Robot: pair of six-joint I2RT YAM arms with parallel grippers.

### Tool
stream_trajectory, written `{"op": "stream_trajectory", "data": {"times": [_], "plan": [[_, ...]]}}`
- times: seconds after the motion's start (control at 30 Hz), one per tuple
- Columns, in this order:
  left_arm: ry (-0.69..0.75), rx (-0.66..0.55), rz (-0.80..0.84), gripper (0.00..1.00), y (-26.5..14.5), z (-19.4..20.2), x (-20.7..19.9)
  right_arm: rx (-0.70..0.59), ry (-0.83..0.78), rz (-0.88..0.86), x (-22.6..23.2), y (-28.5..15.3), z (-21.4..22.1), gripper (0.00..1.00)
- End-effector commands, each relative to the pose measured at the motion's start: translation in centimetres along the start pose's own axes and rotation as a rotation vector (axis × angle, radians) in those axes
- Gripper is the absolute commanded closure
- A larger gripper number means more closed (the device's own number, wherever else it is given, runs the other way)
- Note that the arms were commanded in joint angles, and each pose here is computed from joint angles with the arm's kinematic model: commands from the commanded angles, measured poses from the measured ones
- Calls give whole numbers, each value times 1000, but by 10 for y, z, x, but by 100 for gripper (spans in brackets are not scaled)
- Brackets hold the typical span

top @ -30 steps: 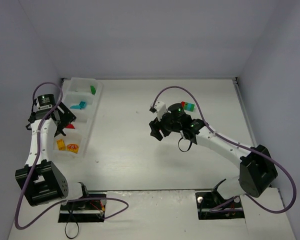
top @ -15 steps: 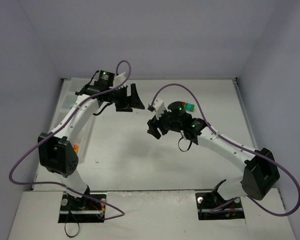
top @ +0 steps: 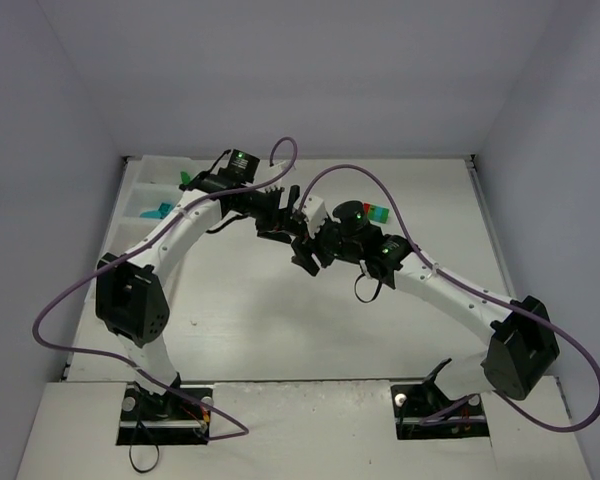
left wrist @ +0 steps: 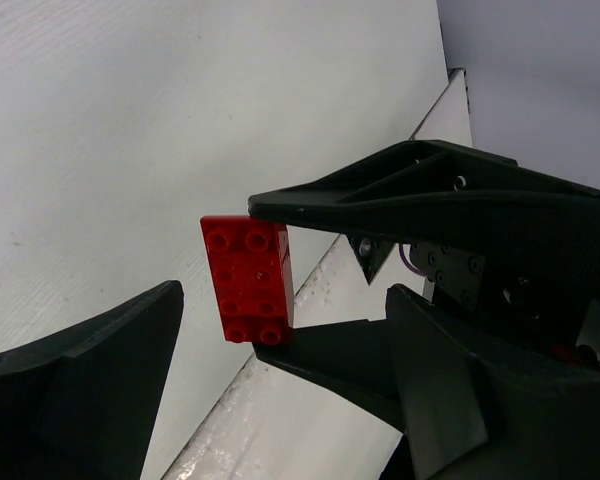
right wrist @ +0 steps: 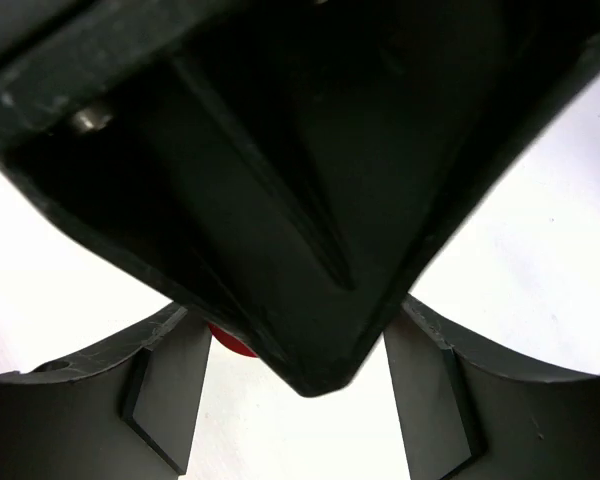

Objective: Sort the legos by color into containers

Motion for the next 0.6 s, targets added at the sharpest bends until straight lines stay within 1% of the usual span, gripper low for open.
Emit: {"op": "stream_trajectory", "data": {"times": [0.0,0.13,0.37,0.57], "plan": [[82,-37,31,25,-16,-2,-15,-110,-52,27,0,-9,-33,100],[104,-49,40,25,-16,-2,-16,-106,-53,47,-3,-9,-31,100],[110,-8,77,28,-3,5,-14,-132,-56,34,0,-13,-40,100],[109,-37,87,30,6,-3,-17,-132,-56,23,1,-13,-40,100]]}}
Point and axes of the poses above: each gripper's point midway between its finger pads, its own y axis out along the fingers, its own x axis along the line the jaws close on, z = x × y, the point moved 6 cm from there along -y, back along the fingers, and after that the axes turned 9 degrees about y, right-handed, at the moved point
